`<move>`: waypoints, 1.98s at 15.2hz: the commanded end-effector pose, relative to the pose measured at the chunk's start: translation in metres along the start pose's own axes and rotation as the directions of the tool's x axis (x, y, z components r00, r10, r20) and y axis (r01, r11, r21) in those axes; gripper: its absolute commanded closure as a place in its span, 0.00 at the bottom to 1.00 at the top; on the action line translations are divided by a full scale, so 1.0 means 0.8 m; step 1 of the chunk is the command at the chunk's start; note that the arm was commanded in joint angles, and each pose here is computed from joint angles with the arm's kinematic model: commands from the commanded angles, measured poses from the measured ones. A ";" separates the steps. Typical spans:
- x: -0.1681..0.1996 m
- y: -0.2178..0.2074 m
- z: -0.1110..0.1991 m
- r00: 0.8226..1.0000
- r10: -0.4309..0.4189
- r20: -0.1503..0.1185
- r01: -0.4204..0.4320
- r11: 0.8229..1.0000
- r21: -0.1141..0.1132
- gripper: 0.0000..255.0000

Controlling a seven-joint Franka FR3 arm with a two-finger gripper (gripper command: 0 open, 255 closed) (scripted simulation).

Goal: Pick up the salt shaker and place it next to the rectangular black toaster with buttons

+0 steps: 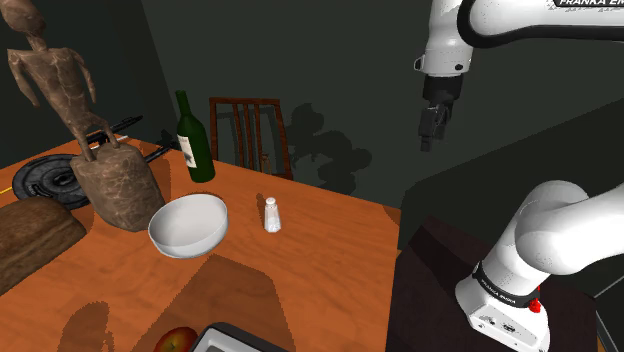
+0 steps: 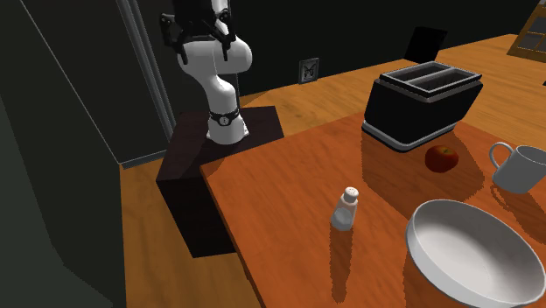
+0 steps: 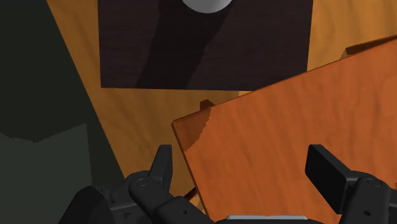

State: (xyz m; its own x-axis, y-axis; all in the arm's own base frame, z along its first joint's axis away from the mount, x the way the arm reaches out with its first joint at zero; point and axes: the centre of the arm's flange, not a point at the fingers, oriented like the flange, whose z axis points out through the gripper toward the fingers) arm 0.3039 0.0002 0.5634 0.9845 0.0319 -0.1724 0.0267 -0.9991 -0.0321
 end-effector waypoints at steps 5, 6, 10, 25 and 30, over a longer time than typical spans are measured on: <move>0.049 -0.039 0.017 1.000 -0.004 -0.001 0.004 1.000 0.003 0.00; 0.062 -0.049 0.022 1.000 -0.005 -0.001 0.005 1.000 0.003 0.00; 0.111 -0.089 0.039 1.000 -0.010 -0.002 0.010 1.000 0.006 0.00; 0.294 -0.241 0.102 1.000 -0.026 -0.006 0.026 1.000 0.016 0.00; 0.354 -0.292 0.122 0.999 -0.032 -0.007 0.032 0.999 0.020 0.00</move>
State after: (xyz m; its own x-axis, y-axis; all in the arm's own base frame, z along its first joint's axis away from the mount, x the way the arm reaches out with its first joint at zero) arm 0.5503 0.2335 0.4298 0.9844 0.0626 -0.1642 0.0542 -0.9970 -0.0555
